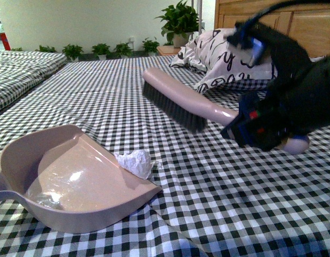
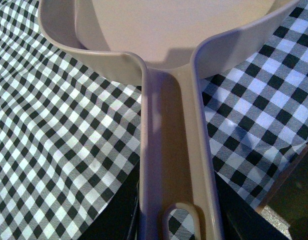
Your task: Clean up trash
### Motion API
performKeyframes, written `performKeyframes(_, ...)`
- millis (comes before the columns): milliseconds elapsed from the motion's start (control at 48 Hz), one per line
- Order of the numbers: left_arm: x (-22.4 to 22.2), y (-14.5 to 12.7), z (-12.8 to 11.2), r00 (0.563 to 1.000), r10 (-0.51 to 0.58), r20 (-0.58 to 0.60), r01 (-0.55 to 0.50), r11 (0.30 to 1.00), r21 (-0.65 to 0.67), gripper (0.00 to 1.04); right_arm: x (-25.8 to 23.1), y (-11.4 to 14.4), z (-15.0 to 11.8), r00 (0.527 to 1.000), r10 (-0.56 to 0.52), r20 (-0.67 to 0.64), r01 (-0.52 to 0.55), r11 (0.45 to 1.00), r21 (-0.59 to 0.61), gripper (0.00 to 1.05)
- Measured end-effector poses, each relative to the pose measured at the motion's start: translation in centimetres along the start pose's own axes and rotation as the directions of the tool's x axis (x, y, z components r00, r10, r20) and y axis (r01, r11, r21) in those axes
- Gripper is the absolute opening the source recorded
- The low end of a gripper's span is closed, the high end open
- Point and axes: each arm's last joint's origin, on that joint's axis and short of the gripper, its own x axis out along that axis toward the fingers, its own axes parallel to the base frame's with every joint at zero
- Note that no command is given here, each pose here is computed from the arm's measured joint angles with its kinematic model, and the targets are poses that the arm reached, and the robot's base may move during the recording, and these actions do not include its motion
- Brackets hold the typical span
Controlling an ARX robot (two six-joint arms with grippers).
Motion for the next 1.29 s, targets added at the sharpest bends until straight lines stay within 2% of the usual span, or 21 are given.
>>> performKeyframes(229,0.0,0.0,0.0,1.0,0.0,0.0,0.0,1.0,0.001,0.27,3.8,0.1,-3.9,0.992,-0.038,-0.123,0.035,0.999,-0.03,0.2)
performKeyframes(354,0.0,0.0,0.0,1.0,0.0,0.0,0.0,1.0,0.002,0.27,4.8,1.2,-5.2,0.986,0.0,-0.166,-0.006,0.999,-0.036,0.2)
performKeyframes(605,0.0,0.0,0.0,1.0,0.0,0.0,0.0,1.0,0.002,0.27,1.7,3.1,-4.5,0.975,0.144,-0.172,-0.151,0.988,-0.034,0.2)
performKeyframes(813,0.0,0.0,0.0,1.0,0.0,0.0,0.0,1.0,0.002,0.27,-1.2,2.9,-3.0,0.979,0.172,-0.113,-0.178,0.983,-0.043,0.2)
performKeyframes(980,0.0,0.0,0.0,1.0,0.0,0.0,0.0,1.0,0.002,0.27,-2.1,1.5,-2.5,0.992,0.11,-0.058,-0.112,0.993,-0.039,0.2)
performKeyframes(1209,0.0,0.0,0.0,1.0,0.001,0.001,-0.001,1.0,0.002,0.27,-2.1,-1.9,-2.0,0.993,-0.06,0.1,0.056,0.998,0.043,0.2)
performKeyframes(1293,0.5,-0.5,-0.7,0.981,0.077,0.177,-0.067,0.996,-0.062,0.26,-2.4,-3.7,-2.1,0.98,-0.127,0.152,0.111,0.988,0.112,0.2)
